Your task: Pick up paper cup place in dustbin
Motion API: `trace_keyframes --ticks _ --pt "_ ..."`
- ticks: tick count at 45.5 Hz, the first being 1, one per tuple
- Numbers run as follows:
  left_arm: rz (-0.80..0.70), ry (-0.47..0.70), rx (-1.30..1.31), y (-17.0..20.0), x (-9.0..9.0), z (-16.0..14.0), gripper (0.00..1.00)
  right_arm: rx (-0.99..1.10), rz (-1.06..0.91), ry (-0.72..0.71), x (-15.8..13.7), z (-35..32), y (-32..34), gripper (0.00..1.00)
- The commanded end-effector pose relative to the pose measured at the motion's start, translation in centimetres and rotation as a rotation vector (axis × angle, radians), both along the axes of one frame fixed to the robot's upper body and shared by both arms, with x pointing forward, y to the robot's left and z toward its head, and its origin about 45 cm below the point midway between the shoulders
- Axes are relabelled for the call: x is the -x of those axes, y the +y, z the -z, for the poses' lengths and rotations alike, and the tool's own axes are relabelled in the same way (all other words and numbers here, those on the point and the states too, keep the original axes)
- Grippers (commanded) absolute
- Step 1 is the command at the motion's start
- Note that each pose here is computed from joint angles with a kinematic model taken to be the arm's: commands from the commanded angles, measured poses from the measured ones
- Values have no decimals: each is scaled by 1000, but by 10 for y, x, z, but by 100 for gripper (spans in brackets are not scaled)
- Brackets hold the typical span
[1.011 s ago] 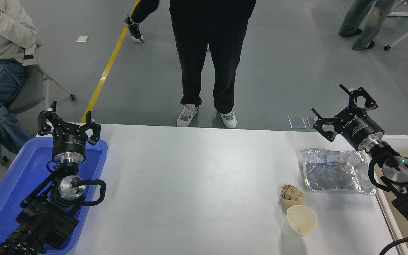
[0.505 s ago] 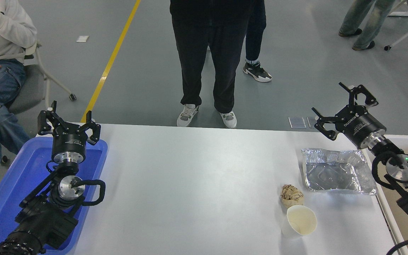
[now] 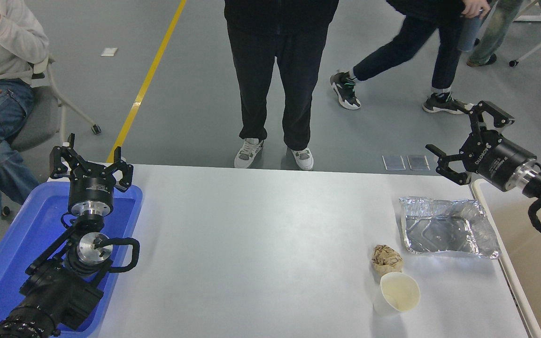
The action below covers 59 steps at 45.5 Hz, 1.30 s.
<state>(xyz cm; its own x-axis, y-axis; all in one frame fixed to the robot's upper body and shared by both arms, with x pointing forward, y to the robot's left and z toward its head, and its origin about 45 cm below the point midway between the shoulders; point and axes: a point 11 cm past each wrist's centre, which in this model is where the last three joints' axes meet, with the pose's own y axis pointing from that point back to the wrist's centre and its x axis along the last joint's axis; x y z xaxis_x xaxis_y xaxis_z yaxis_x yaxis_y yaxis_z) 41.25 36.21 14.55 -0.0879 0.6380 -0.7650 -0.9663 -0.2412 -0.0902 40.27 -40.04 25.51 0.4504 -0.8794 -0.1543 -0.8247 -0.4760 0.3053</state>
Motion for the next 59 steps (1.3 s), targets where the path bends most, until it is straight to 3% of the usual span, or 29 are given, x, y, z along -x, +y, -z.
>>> trace_keyframes --ticks 1,20,35,52,59 --pt "0 0 0 0 0 0 99 252 -133 -26 8 -39 0 100" --pt "0 0 0 0 0 0 99 660 -407 73 66 -68 7 100" --pt "2 1 -2 0 0 0 99 873 -574 128 91 -69 8 100" --pt "2 1 -2 0 0 0 99 1064 -768 152 83 -116 38 100" --pt "1 1 -1 0 0 0 99 1156 -815 224 82 -140 57 100"
